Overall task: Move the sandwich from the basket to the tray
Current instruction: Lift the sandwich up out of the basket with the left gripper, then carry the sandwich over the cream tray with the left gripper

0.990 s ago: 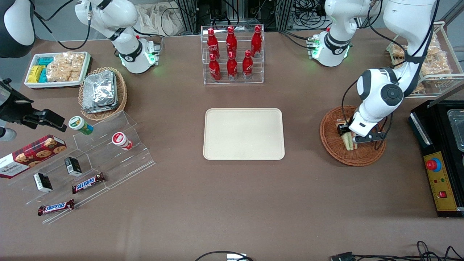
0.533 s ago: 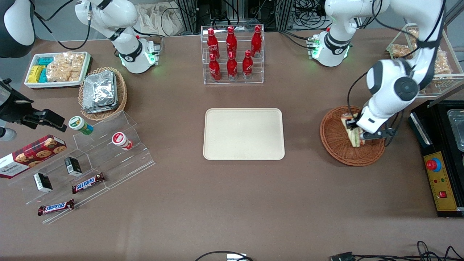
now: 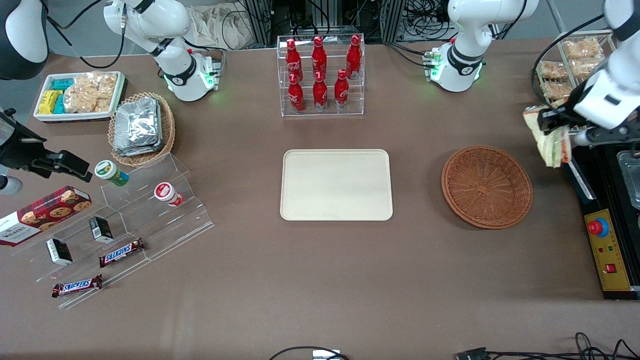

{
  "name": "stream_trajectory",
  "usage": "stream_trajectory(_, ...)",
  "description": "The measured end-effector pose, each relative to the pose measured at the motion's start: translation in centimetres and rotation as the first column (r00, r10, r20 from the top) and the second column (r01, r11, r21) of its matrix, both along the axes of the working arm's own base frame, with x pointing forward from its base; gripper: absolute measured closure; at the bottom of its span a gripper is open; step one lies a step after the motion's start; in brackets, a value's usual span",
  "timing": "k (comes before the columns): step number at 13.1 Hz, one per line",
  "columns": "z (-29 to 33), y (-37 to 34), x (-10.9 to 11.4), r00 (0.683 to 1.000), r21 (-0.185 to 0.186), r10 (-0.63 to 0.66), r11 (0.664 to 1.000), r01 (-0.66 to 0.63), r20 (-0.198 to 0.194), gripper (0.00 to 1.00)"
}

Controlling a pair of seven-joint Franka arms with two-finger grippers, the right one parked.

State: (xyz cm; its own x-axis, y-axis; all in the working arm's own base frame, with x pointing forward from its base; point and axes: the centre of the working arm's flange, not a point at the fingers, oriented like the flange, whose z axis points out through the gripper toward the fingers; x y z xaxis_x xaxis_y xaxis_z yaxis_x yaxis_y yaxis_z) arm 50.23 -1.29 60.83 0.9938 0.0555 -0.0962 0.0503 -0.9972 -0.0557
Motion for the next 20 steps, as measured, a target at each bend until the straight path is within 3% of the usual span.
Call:
stream_trajectory(4,2.6,-2.6,1.1,0.998,-0.019,-0.054,0.998,0.053,-0.021,0.84)
stream_trajectory(6,1.8,-8.1,0.9,0.994,-0.050,-0.100,0.994,0.098,-0.038,0.84)
stream_trajectory(10,-1.7,-25.0,-1.3,0.994,-0.039,-0.084,0.996,0.081,-0.073,0.84)
stream_trajectory(13,-5.1,-32.3,-1.2,0.995,-0.044,-0.083,0.996,0.081,-0.051,0.84)
stream_trajectory(17,-12.8,-34.1,-0.7,0.993,-0.061,-0.104,0.993,0.101,-0.048,0.84)
stream_trajectory(20,-21.6,-34.9,-2.6,0.989,-0.069,-0.147,0.987,0.148,0.021,0.84)
